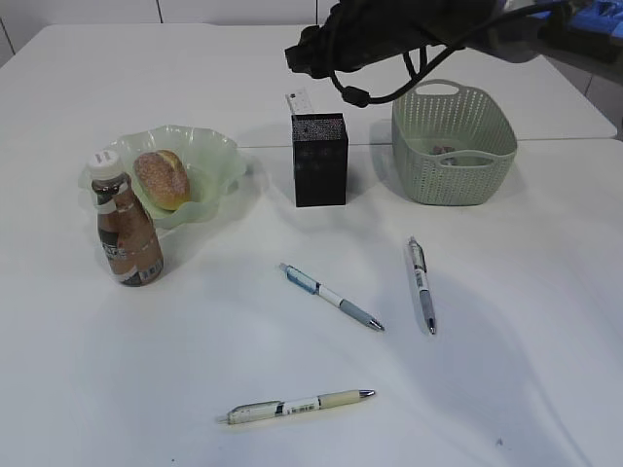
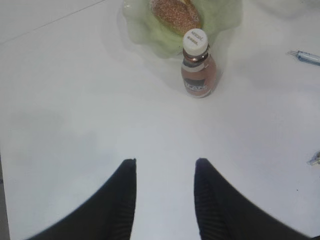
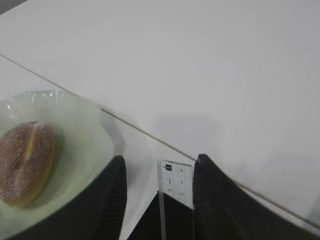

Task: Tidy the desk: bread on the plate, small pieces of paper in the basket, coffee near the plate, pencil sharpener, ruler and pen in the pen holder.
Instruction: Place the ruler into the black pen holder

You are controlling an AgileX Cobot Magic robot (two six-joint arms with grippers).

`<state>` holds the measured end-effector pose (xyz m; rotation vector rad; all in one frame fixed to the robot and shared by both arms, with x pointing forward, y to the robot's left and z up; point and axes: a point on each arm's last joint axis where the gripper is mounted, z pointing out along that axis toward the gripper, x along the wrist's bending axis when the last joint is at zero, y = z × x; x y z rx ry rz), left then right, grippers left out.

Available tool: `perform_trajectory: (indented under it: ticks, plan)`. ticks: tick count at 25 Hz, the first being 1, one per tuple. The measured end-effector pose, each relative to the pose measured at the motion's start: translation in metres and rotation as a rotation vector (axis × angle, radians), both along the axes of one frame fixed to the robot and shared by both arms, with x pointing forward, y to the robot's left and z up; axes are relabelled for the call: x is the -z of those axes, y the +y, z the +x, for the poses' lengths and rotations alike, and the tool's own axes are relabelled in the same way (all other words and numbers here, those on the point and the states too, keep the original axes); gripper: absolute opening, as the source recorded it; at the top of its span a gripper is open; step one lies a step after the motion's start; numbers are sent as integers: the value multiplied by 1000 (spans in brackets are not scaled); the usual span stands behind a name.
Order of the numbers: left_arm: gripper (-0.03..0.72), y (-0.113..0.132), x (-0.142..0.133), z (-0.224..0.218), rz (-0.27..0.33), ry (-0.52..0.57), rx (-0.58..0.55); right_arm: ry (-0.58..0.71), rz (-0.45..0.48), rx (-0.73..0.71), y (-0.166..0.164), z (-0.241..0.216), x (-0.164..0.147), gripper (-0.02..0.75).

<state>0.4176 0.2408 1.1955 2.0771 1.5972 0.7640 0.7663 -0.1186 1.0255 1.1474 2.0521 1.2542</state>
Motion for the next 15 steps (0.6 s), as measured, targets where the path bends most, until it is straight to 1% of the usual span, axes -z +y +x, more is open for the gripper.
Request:
perform_trajectory:
  ticks: [3, 7, 8, 11, 13, 14, 15]
  plan:
    - [269, 1, 0, 0, 7, -3, -3, 37, -11, -37, -1, -7, -8, 353]
    - [269, 1, 0, 0, 9, -5, -3, 158, -36, -110, -6, -24, -23, 354]
    - [269, 1, 0, 0, 9, -5, -3, 183, -39, -113, -8, -26, -24, 354]
    - [268, 1, 0, 0, 12, -6, -4, 284, -90, -99, -15, -39, -33, 354]
    - [268, 1, -1, 1, 16, -8, -6, 326, -113, -83, -18, -43, -35, 354]
    - [268, 2, -1, 1, 20, -10, -7, 372, -137, -67, -21, -47, -35, 354]
    - [268, 2, -1, 1, 22, -11, -8, 372, -137, -67, -21, -47, -35, 354]
